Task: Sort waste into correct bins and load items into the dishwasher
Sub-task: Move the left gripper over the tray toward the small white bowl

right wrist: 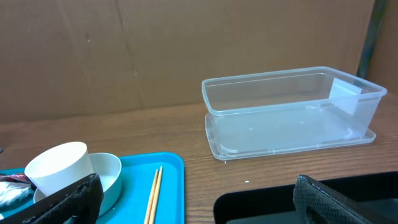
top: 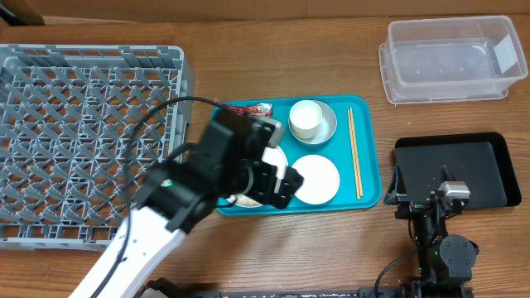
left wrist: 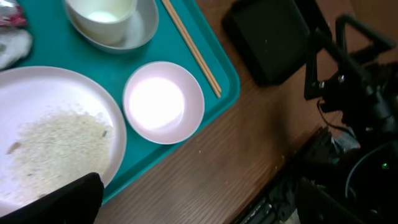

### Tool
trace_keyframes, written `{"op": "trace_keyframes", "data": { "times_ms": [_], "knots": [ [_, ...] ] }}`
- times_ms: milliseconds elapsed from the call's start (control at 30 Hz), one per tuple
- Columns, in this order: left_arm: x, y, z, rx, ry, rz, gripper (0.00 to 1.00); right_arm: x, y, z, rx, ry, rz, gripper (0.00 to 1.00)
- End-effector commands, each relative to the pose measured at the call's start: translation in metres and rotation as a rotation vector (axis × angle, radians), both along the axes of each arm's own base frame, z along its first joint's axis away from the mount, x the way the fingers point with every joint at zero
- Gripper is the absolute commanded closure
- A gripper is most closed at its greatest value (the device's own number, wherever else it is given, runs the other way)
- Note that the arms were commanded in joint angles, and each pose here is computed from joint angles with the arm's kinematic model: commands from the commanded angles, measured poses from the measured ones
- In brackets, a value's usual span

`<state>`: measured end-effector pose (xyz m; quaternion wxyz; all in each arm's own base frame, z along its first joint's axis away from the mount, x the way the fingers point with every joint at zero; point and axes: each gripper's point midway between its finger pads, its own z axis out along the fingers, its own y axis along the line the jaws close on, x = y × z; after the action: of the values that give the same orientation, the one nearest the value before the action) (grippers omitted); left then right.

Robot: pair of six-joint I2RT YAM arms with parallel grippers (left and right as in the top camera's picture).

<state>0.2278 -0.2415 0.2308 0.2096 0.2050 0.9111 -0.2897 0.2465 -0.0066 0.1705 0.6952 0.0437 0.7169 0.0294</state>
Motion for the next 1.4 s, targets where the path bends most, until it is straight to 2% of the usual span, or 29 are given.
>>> {"op": "trace_keyframes", "data": {
  "times_ms": [0, 100, 333, 400, 533, 600, 700, 767, 833, 967, 1100, 1367],
  "knots": [
    [-0.008, -0.026, -0.017, 0.033, 0.048, -0.058, 0.00, 0.000, -0.002, -0.001, -0.004, -0.008, -0.011, 0.00],
    [-0.007, -0.033, -0.041, 0.110, 0.079, -0.053, 0.00, 0.000, -0.002, -0.001, -0.004, -0.008, -0.011, 0.00],
    [-0.007, -0.038, -0.058, 0.132, 0.154, -0.004, 0.00, 0.000, -0.002, -0.001, -0.004, -0.008, -0.011, 0.00],
    [-0.015, -0.043, -0.059, 0.150, 0.138, -0.038, 0.00, 0.000, -0.002, -0.001, -0.004, -0.008, -0.011, 0.00],
    [-0.018, -0.040, -0.066, 0.277, 0.029, -0.023, 0.00, 0.000, -0.002, -0.001, -0.004, -0.008, -0.011, 0.00],
    [-0.020, -0.042, -0.063, 0.296, 0.003, -0.015, 0.00, 0.000, -0.002, -0.001, -0.004, -0.008, -0.011, 0.00],
    [-0.016, -0.047, -0.050, 0.257, 0.005, -0.014, 0.00, 0.000, -0.002, -0.001, -0.004, -0.008, -0.011, 0.01],
    [-0.014, -0.052, -0.036, 0.245, -0.020, -0.074, 0.00, 0.000, -0.002, -0.001, -0.004, -0.008, -0.011, 0.00],
    [-0.011, -0.053, -0.025, 0.287, -0.034, -0.111, 0.00, 0.000, -0.002, -0.001, -0.004, -0.008, -0.011, 0.00],
    [-0.010, -0.058, -0.023, 0.420, 0.058, -0.167, 0.00, 0.000, -0.002, -0.001, -0.004, -0.008, -0.011, 0.00],
    [-0.001, -0.067, -0.044, 0.517, 0.107, -0.172, 0.00, 0.000, -0.002, -0.001, -0.004, -0.008, -0.011, 0.00],
    [0.011, -0.096, -0.087, 0.502, 0.172, -0.168, 0.00, 0.000, -0.002, -0.001, -0.004, -0.008, -0.011, 0.00]
  ]
}}
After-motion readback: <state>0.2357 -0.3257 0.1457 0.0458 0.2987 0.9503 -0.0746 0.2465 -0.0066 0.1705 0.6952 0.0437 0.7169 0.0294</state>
